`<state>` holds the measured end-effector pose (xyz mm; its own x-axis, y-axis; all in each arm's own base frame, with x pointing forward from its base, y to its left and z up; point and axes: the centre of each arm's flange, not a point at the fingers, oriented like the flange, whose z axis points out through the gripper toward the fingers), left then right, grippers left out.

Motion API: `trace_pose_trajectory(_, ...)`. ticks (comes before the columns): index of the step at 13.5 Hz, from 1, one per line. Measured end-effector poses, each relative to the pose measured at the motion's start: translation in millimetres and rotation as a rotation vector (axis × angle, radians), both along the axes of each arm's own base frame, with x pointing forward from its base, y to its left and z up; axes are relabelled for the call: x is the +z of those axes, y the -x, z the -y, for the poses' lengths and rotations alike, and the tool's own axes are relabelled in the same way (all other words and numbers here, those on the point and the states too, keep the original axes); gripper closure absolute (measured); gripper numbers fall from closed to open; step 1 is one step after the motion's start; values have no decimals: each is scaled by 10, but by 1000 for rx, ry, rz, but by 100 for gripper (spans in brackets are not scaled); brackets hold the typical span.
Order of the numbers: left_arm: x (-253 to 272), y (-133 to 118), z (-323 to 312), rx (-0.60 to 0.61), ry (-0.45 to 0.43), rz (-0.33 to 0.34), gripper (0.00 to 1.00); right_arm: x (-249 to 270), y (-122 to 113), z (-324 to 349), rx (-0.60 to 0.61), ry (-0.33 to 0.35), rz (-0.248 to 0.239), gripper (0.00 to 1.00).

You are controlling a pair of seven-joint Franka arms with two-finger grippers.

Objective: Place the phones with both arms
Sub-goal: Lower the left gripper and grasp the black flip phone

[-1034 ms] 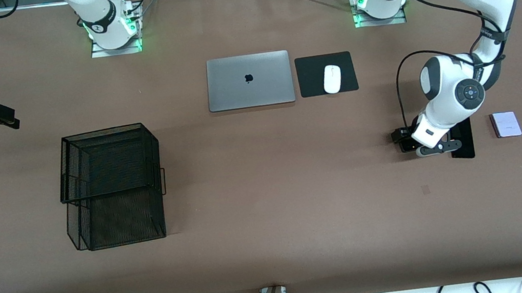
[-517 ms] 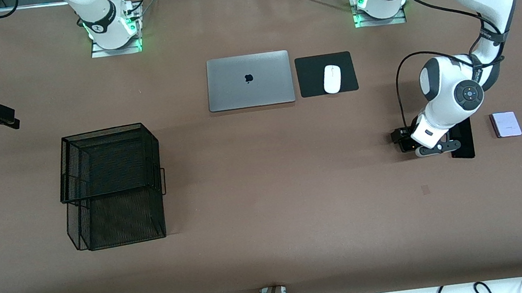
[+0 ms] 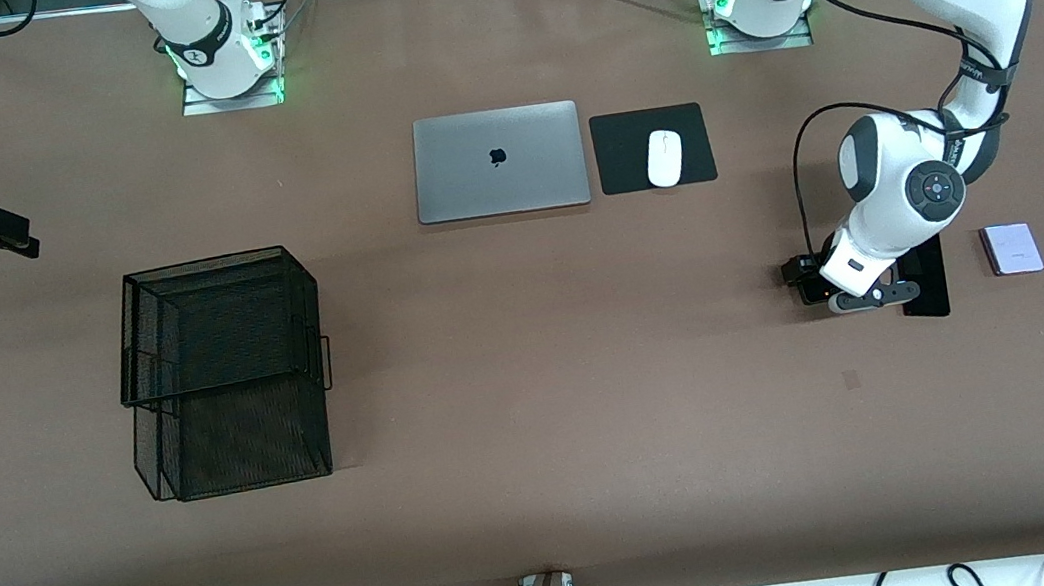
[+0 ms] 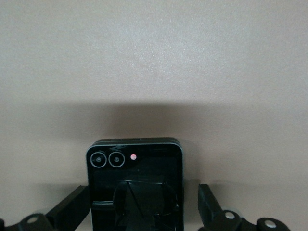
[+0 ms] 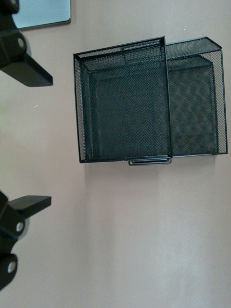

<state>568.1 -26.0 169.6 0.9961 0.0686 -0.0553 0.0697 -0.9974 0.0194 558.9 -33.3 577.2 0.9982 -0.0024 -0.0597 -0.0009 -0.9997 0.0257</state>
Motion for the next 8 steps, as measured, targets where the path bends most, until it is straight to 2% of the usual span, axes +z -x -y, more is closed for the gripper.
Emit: trace_pose_trajectory(8,-10,1,-38,6,-3,-2,0,0,0,0,0,0,0,0)
